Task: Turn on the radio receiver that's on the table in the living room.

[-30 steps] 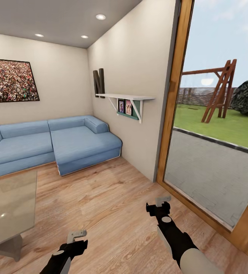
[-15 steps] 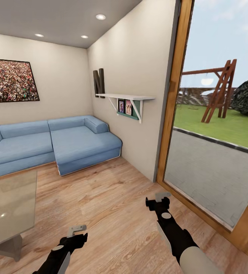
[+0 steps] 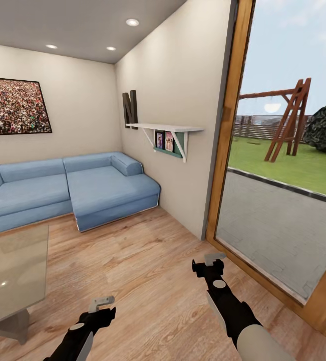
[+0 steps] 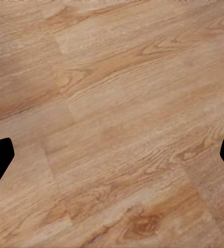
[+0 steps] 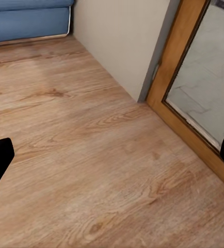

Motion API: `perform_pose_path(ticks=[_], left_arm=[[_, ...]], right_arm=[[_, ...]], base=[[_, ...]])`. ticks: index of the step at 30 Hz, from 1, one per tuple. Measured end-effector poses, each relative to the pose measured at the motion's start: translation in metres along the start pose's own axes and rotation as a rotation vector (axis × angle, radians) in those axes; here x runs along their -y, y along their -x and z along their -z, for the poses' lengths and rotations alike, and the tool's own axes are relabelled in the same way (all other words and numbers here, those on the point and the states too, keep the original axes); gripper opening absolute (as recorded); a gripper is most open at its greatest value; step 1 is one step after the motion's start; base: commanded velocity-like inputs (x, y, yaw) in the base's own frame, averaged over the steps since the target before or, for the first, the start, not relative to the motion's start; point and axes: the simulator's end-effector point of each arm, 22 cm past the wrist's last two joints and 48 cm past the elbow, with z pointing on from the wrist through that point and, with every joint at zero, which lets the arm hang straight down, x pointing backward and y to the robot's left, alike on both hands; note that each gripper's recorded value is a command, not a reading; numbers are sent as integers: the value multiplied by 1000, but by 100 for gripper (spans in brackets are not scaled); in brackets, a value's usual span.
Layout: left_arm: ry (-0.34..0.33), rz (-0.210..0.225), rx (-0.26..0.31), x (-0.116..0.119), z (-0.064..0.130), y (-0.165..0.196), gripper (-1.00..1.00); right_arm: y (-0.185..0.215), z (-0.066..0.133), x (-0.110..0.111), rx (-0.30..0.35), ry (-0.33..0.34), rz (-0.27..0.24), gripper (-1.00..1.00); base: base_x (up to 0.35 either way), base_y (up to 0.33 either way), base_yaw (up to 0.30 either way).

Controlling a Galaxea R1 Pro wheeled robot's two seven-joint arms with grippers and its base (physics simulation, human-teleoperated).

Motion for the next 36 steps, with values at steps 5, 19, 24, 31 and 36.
perform_pose_path(ticks=[5, 19, 24, 31, 36], left_arm=[[0, 0, 2, 0, 0, 1, 100], [0, -4, 4, -1, 0, 1, 100], [1, -5, 4, -2, 0, 1, 100], [1, -6, 3, -2, 0, 1, 100], [0, -5, 0, -1, 0, 0, 100]], right_arm=[[0, 0, 1, -1, -1, -1, 100], [0, 0, -1, -1, 2, -4, 100], [0, 0, -2, 0, 4, -6, 100], [0, 0, -1, 0, 3, -5, 100], [0, 0, -1, 0, 3, -5, 100]], base=[[0, 0, 0], [0, 0, 0], [0, 0, 0], [0, 0, 0], [0, 0, 0]])
